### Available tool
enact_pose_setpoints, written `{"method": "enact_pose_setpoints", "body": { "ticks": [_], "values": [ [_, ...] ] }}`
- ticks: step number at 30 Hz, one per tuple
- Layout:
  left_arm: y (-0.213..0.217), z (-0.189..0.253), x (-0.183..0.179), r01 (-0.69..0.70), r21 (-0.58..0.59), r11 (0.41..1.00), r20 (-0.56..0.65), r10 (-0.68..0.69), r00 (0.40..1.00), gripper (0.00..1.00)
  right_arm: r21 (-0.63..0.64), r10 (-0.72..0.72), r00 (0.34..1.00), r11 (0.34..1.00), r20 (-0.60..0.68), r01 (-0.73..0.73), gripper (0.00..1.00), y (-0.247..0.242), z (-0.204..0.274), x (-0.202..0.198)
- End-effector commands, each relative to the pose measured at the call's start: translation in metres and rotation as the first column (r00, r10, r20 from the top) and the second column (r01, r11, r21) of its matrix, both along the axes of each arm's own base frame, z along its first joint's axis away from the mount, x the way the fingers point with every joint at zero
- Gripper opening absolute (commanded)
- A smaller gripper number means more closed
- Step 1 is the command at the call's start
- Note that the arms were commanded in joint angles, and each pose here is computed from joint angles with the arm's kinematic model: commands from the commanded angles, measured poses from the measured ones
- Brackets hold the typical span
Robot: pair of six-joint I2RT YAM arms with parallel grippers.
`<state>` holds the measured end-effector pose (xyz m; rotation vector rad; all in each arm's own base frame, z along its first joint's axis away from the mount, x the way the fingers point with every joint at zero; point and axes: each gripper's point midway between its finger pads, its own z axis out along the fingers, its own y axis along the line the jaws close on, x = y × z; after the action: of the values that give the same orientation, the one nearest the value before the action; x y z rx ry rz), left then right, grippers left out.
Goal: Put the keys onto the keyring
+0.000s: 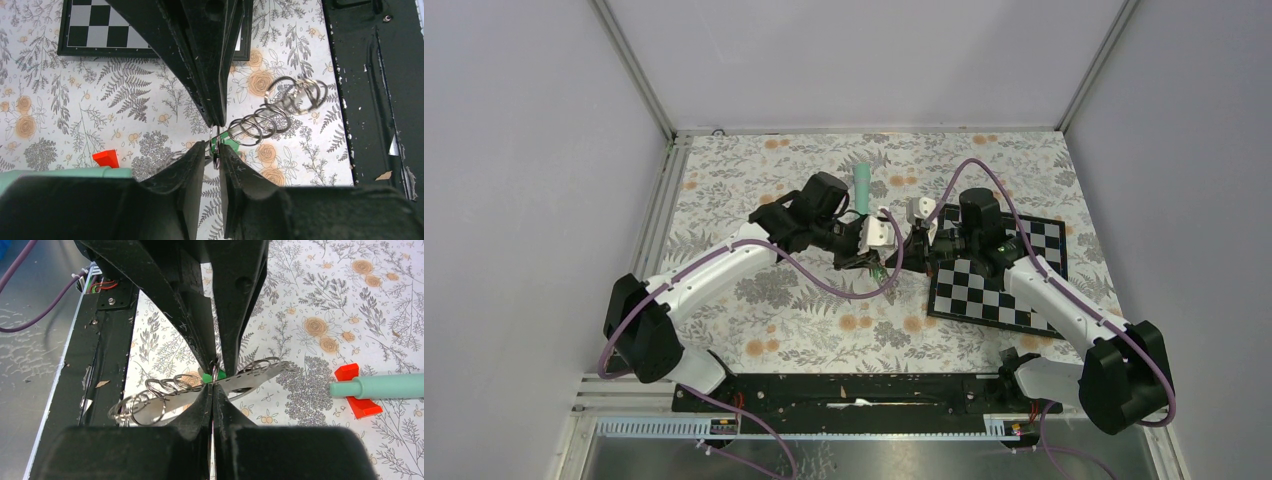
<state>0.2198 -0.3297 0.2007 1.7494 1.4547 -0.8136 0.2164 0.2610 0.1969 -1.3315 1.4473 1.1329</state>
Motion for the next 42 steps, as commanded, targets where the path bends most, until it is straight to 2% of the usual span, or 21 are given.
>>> {"method": "enact_pose_setpoints", "body": {
  "ticks": [1, 8, 20, 29, 34, 39, 42],
  "values": [
    [-0.003, 0.021, 0.017, -0.023, -0.029, 0.999, 0.090, 0.025, 0.996, 0.26, 0.015, 0.023, 0.999, 1.000, 0.022, -0.024, 0.00, 0.002, 0.004, -0.004],
    [0.000, 0.020, 0.012, -0.009, -0.033, 0.999, 0.098, 0.012, 0.995, 0.25, 0.019, 0.018, 1.000, 1.000, 0.009, -0.018, 0.00, 0.003, 0.003, -0.003],
    [-0.002, 0.021, 0.006, 0.017, -0.057, 0.998, 0.089, -0.012, 0.996, 0.08, 0.020, 0.012, 1.000, 1.000, 0.013, -0.012, 0.00, 0.003, 0.001, -0.002],
    [-0.010, 0.023, 0.000, 0.039, -0.084, 0.996, 0.021, -0.037, 0.999, 0.05, 0.014, 0.004, 1.000, 1.000, 0.019, -0.004, 0.00, 0.002, -0.001, -0.001],
    [-0.011, 0.021, -0.002, 0.040, -0.089, 0.995, 0.005, -0.040, 0.999, 0.12, 0.015, 0.009, 1.000, 1.000, 0.021, -0.009, 0.00, 0.002, -0.001, -0.001],
    [-0.004, 0.012, -0.002, 0.054, -0.054, 0.997, 0.039, -0.051, 0.998, 0.32, 0.007, 0.007, 0.999, 1.000, 0.038, -0.007, 0.00, 0.001, 0.000, 0.000],
    [0.004, 0.003, -0.002, 0.066, -0.005, 0.998, 0.066, -0.065, 0.996, 0.38, 0.000, 0.003, 0.999, 1.000, 0.049, -0.003, 0.00, 0.000, -0.001, 0.000]
  ]
}}
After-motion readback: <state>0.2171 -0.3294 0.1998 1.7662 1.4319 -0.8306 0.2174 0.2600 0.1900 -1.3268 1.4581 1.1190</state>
